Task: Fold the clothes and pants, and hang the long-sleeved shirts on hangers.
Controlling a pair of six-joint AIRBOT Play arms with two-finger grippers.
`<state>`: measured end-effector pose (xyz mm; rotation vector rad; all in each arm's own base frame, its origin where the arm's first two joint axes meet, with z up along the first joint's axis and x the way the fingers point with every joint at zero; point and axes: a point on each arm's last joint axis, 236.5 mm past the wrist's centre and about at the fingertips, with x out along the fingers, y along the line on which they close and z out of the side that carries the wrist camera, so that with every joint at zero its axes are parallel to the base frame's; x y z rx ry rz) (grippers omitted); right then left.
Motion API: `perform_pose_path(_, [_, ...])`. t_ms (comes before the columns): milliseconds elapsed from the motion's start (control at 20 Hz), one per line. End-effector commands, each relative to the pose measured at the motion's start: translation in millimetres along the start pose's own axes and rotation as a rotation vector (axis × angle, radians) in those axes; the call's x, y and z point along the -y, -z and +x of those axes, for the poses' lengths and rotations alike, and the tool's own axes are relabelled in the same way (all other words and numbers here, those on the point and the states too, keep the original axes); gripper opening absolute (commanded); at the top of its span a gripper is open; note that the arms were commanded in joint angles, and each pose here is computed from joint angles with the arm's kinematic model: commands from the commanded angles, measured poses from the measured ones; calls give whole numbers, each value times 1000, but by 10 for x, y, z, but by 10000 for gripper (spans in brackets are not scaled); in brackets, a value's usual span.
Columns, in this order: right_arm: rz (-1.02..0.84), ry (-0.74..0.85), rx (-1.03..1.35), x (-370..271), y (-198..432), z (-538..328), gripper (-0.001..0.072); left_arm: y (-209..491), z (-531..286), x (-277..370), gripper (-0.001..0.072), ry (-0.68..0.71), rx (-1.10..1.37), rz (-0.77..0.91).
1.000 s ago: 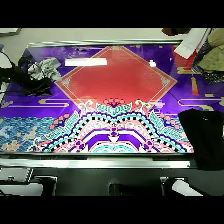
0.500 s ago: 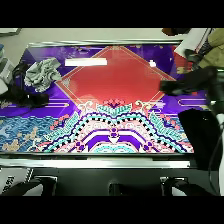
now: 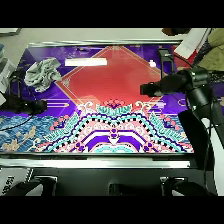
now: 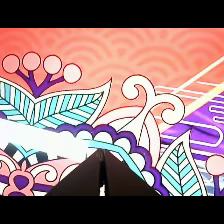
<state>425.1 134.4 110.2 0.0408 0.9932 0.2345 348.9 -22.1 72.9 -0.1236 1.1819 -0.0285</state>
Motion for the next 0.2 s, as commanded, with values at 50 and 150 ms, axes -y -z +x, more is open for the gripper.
perform_pose_path(50, [-3, -3, 3, -25, -5, -5, 32, 8, 1, 0, 19, 0, 1, 1])
perform_pose_path(150, [-3, -3, 3, -25, -5, -5, 32, 9, 1, 0, 19, 0, 0, 1])
